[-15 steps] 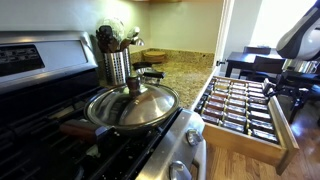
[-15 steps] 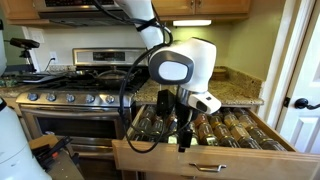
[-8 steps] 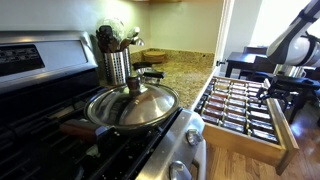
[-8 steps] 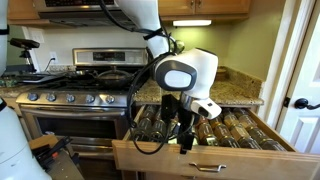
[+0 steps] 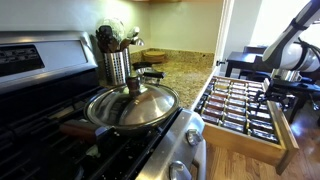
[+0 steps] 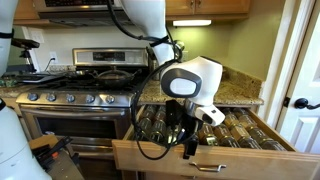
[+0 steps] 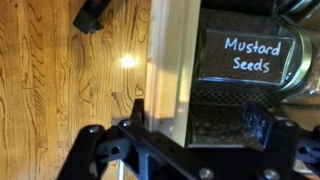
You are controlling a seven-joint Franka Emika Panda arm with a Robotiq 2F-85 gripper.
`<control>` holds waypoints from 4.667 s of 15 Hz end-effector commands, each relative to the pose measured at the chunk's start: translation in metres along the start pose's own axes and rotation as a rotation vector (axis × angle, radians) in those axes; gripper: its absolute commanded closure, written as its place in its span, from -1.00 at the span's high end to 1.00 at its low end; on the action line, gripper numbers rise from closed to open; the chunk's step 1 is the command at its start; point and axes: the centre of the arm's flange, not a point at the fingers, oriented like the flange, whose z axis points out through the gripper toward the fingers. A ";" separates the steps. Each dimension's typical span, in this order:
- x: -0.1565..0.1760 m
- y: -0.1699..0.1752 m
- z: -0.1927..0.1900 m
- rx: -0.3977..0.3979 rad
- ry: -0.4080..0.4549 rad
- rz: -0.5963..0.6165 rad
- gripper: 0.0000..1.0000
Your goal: Close the open drawer
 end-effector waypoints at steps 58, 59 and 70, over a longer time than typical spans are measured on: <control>0.023 -0.088 -0.030 0.210 -0.127 -0.141 1.00; 0.023 -0.088 -0.030 0.210 -0.127 -0.141 1.00; 0.034 -0.081 0.003 0.340 -0.091 -0.171 1.00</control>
